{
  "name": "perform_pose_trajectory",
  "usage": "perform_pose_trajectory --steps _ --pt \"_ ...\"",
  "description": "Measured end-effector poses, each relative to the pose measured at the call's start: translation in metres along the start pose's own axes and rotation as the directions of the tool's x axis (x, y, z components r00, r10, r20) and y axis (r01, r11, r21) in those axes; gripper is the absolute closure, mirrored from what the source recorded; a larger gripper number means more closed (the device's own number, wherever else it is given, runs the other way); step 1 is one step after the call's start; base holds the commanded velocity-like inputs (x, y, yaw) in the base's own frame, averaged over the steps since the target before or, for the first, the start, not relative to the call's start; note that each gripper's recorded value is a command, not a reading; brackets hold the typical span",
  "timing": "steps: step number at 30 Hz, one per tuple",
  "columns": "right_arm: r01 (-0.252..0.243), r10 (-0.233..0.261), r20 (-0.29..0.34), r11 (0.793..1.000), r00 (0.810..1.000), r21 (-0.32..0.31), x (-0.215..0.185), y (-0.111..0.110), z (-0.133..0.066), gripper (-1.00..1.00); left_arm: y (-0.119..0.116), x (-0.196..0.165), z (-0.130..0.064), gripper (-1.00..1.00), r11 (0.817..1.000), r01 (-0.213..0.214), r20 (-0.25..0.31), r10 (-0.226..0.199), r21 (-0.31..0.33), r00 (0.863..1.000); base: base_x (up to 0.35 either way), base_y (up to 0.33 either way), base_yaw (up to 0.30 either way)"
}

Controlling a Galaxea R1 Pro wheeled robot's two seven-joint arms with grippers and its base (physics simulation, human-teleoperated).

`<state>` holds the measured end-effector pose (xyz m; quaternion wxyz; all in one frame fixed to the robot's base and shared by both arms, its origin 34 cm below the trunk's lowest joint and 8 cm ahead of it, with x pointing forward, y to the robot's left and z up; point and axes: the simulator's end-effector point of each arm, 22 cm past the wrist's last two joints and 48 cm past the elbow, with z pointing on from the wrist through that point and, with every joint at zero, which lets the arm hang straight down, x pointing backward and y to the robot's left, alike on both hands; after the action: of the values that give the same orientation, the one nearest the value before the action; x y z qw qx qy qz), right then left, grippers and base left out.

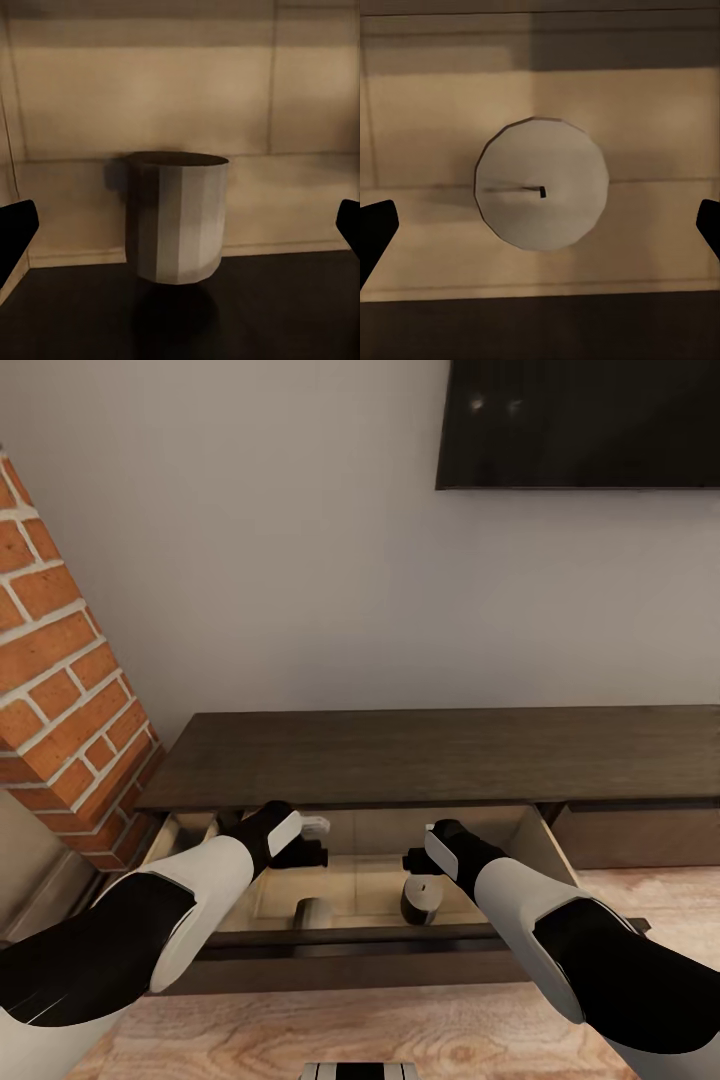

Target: Place each of the two pumpkins and all three candles from the living room inside a cabinet in the living room (use any cabinet), then make sure every cabinet is closed, and position the cauldron so it is next to a table in the living room.

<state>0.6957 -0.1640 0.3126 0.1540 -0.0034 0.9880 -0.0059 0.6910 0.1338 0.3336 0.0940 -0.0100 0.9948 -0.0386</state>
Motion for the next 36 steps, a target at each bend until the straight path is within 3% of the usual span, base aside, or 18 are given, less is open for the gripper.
perform_pose_trajectory --steps 7,11,20,29,36 --pt "0.003 -0.003 -0.012 1.0 1.0 0.006 0.003 -0.001 0.0 -1.0 0.003 0.018 0.001 -1.0 1.0 -0.013 -0.075 0.013 -0.005 0.997 0.0 0.0 0.0" --pt "0.003 -0.003 -0.019 1.0 1.0 0.009 0.004 -0.002 0.0 -1.0 0.003 0.021 0.0 -1.0 1.0 -0.017 -0.089 0.016 -0.005 0.996 0.0 0.0 0.0" --pt "0.01 -0.01 -0.026 1.0 1.0 0.01 0.001 -0.003 -0.02 -1.0 0.002 0.013 -0.021 -1.0 1.0 -0.019 -0.062 0.019 -0.005 0.998 0.0 0.0 0.0" --pt "0.012 -0.011 -0.035 1.0 0.999 0.012 0.002 -0.004 -0.023 -1.0 0.002 0.011 -0.023 -1.0 1.0 -0.02 -0.057 0.019 -0.006 0.998 0.0 0.0 0.0" --pt "0.029 -0.028 -0.102 1.0 0.994 0.005 0.013 -0.004 -0.04 -1.0 0.001 0.005 -0.039 -1.0 1.0 -0.02 -0.032 0.02 -0.005 0.999 0.0 0.0 0.0"
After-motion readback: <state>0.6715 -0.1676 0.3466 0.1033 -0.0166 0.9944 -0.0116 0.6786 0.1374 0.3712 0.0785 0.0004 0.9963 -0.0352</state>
